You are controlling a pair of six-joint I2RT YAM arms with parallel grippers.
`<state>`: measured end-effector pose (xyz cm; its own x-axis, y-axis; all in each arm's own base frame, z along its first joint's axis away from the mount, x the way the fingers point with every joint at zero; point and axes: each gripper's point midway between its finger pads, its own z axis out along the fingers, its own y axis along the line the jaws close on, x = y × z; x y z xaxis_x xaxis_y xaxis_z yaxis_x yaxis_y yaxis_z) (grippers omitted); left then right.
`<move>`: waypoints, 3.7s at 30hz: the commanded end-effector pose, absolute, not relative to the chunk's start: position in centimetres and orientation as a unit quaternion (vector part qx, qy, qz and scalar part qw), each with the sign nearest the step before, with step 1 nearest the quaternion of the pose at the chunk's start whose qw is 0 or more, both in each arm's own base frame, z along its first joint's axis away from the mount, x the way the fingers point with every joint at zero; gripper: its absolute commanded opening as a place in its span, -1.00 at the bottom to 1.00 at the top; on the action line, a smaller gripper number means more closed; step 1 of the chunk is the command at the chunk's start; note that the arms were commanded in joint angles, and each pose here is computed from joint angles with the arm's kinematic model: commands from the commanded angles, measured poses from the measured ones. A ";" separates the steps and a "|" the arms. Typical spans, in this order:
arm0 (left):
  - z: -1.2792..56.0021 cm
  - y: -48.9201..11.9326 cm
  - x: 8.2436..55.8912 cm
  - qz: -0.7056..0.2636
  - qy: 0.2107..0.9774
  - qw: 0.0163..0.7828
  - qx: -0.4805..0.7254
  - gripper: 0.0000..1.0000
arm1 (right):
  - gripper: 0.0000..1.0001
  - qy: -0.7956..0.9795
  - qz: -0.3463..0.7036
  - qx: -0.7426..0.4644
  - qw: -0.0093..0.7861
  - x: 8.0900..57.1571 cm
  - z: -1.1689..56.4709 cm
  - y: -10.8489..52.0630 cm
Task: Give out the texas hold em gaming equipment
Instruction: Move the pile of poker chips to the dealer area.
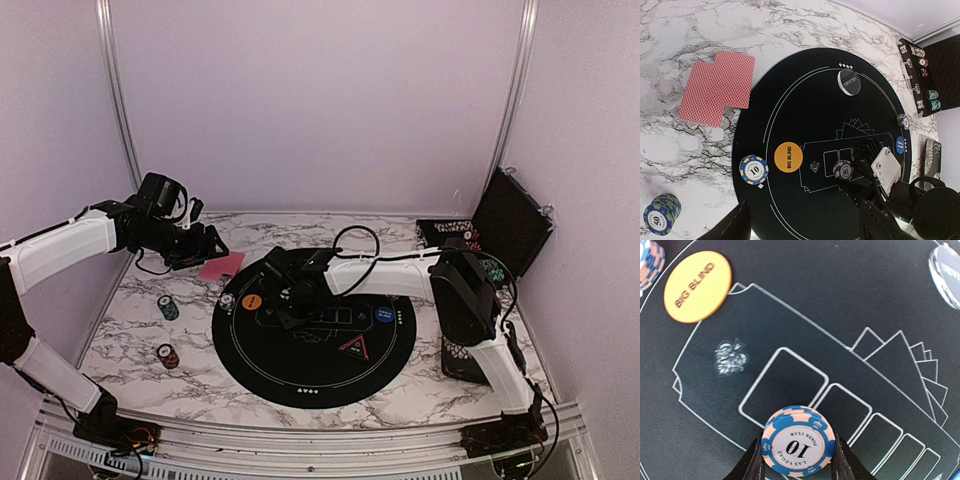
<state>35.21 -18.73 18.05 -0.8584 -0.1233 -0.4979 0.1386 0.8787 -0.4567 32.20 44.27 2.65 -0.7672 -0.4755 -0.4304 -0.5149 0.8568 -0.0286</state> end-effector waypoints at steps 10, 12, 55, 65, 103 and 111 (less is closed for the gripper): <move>18.6 -19.0 35.5 -0.258 0.927 0.273 0.006 0.50 | -0.42 0.958 -0.022 -0.198 0.207 37.8 0.4 34.6; 18.6 -19.0 35.6 -0.257 0.927 0.274 0.006 0.50 | -0.42 0.960 -0.026 -0.191 0.205 38.6 -0.1 33.5; 18.2 -19.7 36.4 -0.264 0.928 0.263 0.011 0.50 | -0.34 0.950 -0.038 -0.176 0.253 53.4 -2.0 29.4; 18.4 -19.8 36.6 -0.266 0.927 0.264 0.011 0.50 | -0.04 0.948 -0.018 -0.173 0.266 53.9 0.0 30.1; 18.1 -19.9 37.0 -0.263 0.928 0.263 0.007 0.50 | 0.13 0.923 0.043 -0.161 0.347 54.6 11.6 31.6; 17.8 -19.2 36.5 -0.253 0.931 0.263 -0.007 0.50 | 0.15 0.917 0.055 -0.154 0.363 52.7 14.4 31.0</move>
<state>36.10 -19.65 17.16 -0.8766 -0.1199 -0.4661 0.1348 0.8686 -0.4768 52.98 31.51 11.34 -0.7191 -0.2825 -0.6349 -0.3426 0.9390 -0.0296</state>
